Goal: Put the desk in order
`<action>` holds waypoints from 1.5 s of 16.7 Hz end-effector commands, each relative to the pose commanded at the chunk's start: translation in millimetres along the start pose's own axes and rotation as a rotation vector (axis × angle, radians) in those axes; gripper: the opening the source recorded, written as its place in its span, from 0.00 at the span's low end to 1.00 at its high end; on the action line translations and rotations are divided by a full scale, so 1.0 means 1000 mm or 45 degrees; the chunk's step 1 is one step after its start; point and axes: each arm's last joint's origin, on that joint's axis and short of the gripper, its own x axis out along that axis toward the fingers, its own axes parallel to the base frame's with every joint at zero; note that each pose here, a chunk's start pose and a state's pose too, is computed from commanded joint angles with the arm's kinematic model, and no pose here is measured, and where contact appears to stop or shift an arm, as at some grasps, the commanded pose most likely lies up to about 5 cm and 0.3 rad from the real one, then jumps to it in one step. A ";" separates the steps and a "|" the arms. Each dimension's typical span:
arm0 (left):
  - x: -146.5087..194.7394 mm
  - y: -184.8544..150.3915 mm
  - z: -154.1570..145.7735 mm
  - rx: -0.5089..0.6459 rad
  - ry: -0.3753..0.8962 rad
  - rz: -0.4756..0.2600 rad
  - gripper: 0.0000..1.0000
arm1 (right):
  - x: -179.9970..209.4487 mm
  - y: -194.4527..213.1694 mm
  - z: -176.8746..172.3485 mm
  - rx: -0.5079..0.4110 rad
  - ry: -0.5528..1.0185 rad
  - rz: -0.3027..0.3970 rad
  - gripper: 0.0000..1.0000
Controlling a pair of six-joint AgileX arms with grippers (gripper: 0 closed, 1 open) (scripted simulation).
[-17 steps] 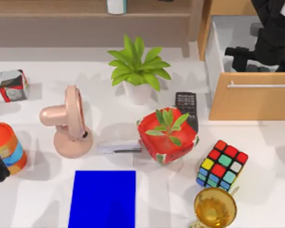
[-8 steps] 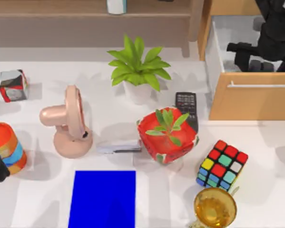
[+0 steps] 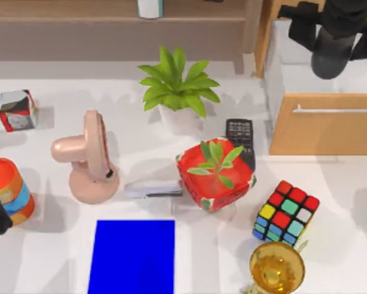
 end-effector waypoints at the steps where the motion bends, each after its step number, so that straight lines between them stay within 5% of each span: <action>1: 0.000 0.000 0.000 0.000 0.000 0.000 1.00 | -0.017 0.012 -0.010 0.004 -0.040 0.023 0.00; 9: 0.000 0.000 0.000 0.000 0.000 0.000 1.00 | -0.099 0.118 -0.172 -0.214 -0.001 0.244 0.00; 15: 0.000 0.000 0.000 0.000 0.000 0.000 1.00 | -0.075 0.161 -0.293 -0.426 0.230 0.234 0.00; 19: 0.000 0.000 0.000 0.000 0.000 0.000 1.00 | -0.036 0.172 -0.327 -0.466 0.341 0.170 0.00; 25: 0.000 0.000 0.000 0.000 0.000 0.000 1.00 | -0.022 0.174 -0.330 -0.460 0.368 0.148 0.00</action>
